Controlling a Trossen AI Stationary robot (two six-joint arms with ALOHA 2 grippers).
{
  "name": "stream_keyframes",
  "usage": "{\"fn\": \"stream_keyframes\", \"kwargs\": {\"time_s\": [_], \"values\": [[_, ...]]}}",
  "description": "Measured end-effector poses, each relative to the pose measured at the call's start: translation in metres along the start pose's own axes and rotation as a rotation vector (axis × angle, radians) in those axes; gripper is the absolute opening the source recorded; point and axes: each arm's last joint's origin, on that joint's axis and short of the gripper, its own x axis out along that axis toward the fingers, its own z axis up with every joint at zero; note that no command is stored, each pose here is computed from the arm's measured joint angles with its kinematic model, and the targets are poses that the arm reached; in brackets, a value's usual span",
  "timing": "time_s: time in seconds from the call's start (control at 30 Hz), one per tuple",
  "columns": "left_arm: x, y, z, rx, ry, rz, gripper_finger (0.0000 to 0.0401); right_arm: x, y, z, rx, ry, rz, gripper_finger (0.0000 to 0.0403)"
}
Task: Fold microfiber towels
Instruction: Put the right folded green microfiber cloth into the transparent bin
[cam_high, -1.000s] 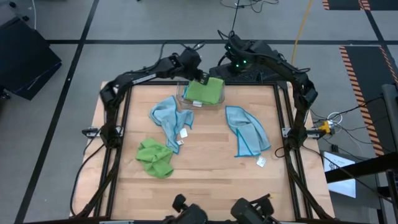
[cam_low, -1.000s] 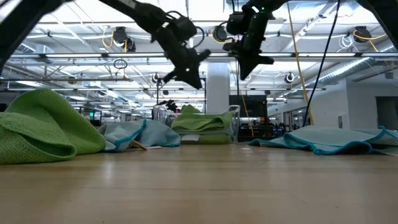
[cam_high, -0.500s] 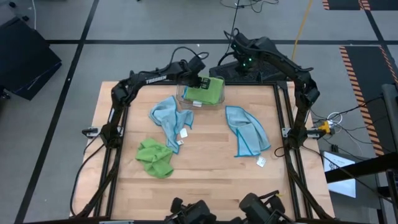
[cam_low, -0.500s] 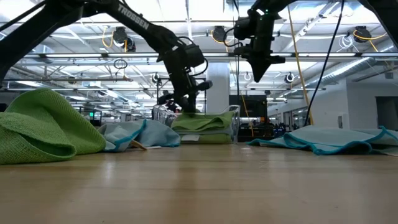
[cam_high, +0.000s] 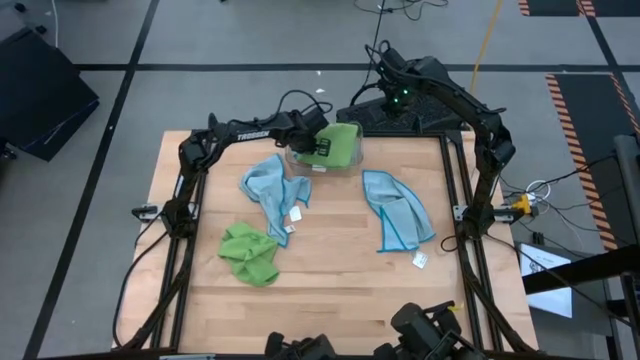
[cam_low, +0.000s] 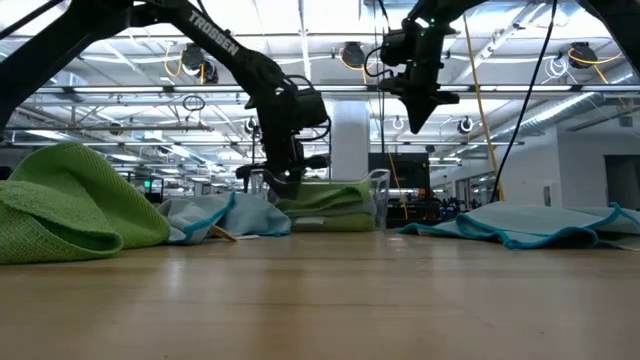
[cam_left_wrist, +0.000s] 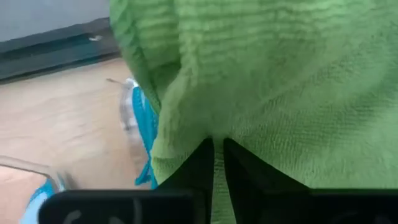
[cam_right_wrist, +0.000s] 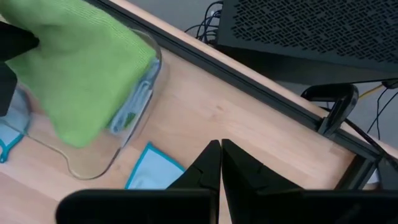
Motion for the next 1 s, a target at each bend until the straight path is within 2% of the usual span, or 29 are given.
{"fn": "stream_keyframes", "kwargs": {"time_s": [0.3, 0.57, 0.67, 0.8, 1.0], "values": [[-0.01, -0.007, 0.004, 0.007, -0.006, -0.036, 0.0042, 0.0, -0.002, 0.001, -0.023, 0.0, -0.001, 0.0008], [-0.053, -0.015, 0.023, -0.009, -0.127, -0.074, 0.0042, 0.0, -0.002, 0.001, -0.039, -0.005, 0.001, 0.0008], [-0.061, -0.023, 0.025, -0.008, -0.121, -0.141, 0.0042, 0.0, -0.002, 0.001, -0.042, -0.005, 0.001, 0.0008], [-0.058, -0.03, 0.018, -0.067, -0.065, -0.191, 0.0042, 0.0, -0.002, 0.001, -0.042, -0.005, 0.002, 0.0008], [-0.046, -0.042, 0.014, -0.026, -0.101, -0.235, 0.0042, 0.0, -0.001, 0.002, -0.042, -0.005, 0.032, 0.0008]]}}
